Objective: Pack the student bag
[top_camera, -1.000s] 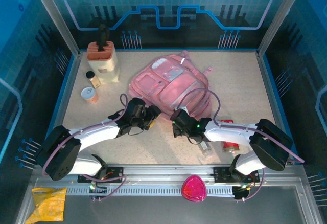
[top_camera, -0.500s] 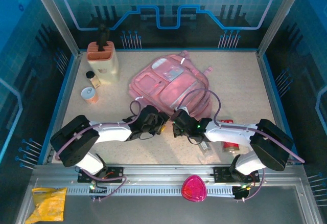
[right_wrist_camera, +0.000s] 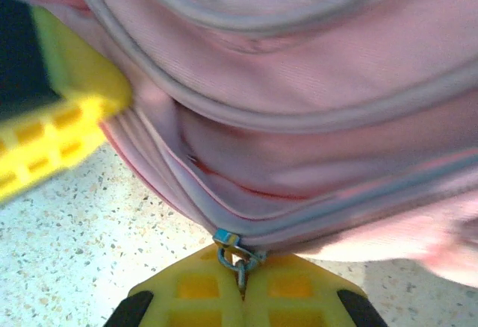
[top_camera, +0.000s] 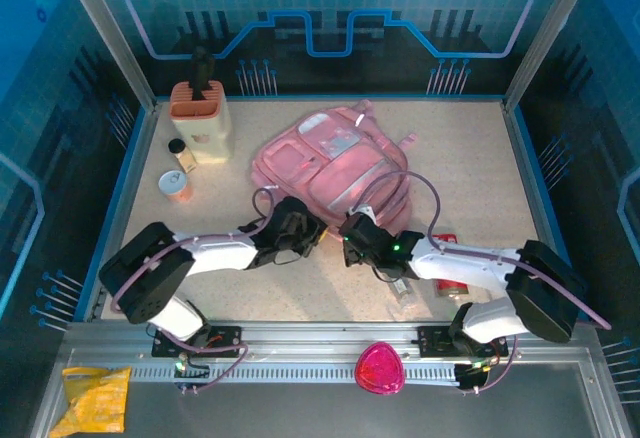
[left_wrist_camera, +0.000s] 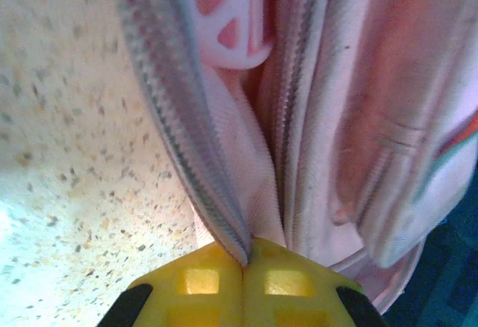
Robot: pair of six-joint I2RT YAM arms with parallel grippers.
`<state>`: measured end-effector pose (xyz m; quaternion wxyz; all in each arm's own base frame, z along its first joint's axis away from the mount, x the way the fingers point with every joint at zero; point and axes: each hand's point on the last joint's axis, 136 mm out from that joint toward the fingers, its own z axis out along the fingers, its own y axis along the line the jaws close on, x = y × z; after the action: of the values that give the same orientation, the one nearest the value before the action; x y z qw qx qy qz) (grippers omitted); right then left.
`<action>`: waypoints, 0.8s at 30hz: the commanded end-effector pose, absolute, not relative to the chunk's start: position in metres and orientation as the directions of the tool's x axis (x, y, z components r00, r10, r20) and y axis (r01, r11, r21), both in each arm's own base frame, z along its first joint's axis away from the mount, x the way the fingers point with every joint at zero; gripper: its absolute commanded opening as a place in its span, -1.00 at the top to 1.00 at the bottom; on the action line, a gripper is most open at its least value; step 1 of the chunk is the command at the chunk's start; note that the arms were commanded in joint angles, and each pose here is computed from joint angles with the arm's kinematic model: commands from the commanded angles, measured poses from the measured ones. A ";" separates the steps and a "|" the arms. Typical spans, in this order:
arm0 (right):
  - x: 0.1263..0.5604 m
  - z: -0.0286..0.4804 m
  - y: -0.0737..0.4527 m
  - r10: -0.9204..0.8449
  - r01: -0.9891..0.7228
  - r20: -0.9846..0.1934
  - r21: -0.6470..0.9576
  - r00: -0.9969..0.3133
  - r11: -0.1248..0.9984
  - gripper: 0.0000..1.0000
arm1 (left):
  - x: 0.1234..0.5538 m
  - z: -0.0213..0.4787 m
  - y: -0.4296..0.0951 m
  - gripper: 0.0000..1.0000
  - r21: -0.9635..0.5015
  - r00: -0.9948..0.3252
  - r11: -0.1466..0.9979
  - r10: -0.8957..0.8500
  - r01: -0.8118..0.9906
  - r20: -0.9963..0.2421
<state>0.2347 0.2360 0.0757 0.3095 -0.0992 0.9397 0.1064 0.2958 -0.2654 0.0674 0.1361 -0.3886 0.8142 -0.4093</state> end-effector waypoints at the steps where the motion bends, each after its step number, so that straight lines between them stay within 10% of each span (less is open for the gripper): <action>1: 0.230 0.069 0.195 -0.122 -0.199 -0.577 0.072 -0.807 0.977 1.00 | 0.319 0.071 -0.203 1.00 -0.727 -0.596 0.445 -0.801 -0.524 -0.061; 16: 0.241 0.081 0.198 -0.092 -0.204 -0.575 0.134 -0.813 0.970 1.00 | 0.362 0.105 -0.153 1.00 -0.700 -0.688 0.578 -0.705 -0.418 -0.171; 24: 0.234 0.067 0.209 -0.102 -0.215 -0.542 0.150 -0.834 0.965 1.00 | 0.337 0.113 -0.148 -0.02 -0.687 -0.713 0.604 -0.678 -0.404 -0.177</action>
<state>0.2410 0.2161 0.0728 0.2866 -0.0906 0.9469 0.1142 0.3476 -0.1540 0.1033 0.2053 -0.3178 0.8682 -0.3211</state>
